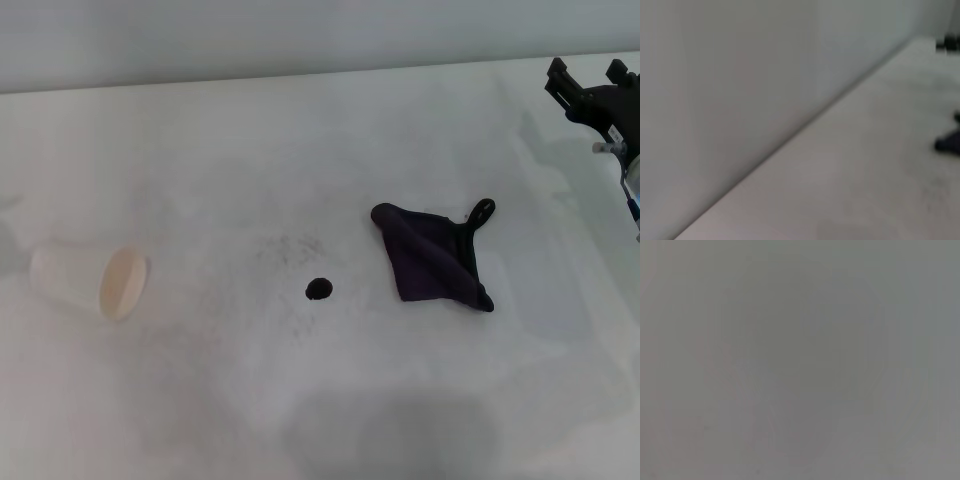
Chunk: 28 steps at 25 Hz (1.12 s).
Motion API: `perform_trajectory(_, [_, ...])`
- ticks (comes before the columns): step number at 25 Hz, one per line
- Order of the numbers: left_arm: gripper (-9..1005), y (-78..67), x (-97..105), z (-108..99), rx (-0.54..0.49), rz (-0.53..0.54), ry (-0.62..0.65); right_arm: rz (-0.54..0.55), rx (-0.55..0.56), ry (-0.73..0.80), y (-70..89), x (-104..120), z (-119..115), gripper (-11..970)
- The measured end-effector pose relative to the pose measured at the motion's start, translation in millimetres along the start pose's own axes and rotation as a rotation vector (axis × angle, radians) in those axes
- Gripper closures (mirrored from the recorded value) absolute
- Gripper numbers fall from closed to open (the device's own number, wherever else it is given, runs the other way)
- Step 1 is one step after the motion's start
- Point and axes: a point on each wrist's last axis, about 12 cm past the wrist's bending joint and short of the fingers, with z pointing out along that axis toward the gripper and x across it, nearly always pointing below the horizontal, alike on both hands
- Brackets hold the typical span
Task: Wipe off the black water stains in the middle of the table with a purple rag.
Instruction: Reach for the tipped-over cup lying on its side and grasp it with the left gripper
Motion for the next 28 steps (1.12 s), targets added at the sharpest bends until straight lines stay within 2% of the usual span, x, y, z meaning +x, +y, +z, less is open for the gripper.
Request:
perform_trajectory(8, [121,-8.4,-28.5,45.8,0.075,0.307,0.244,0.021,0.006,0.010,2.4,2.5,-0.3,88])
perform_trajectory(11, [122,-13.6,-32.5,58.8,0.094,0.405,0.311,0.077,0.041,0.002,2.4,3.0,-0.2,88])
perform_trajectory(15, [122,-22.0,-34.7,65.4,0.102,0.543,0.341,0.120,0.068,-0.011,3.4,1.9,1.5,89])
perform_trajectory(21, [122,-31.5,-29.4,73.6,0.156,0.680,0.399,0.169,0.099,-0.005,4.4,6.4,-1.6,89])
perform_trajectory(24, [122,-33.6,-29.3,79.1,0.160,0.711,0.395,0.179,0.107,-0.002,4.0,8.0,-3.1,89])
perform_trajectory(28, [122,-36.7,-26.7,97.7,0.126,0.767,0.359,0.202,0.122,0.000,4.3,10.0,-4.7,89])
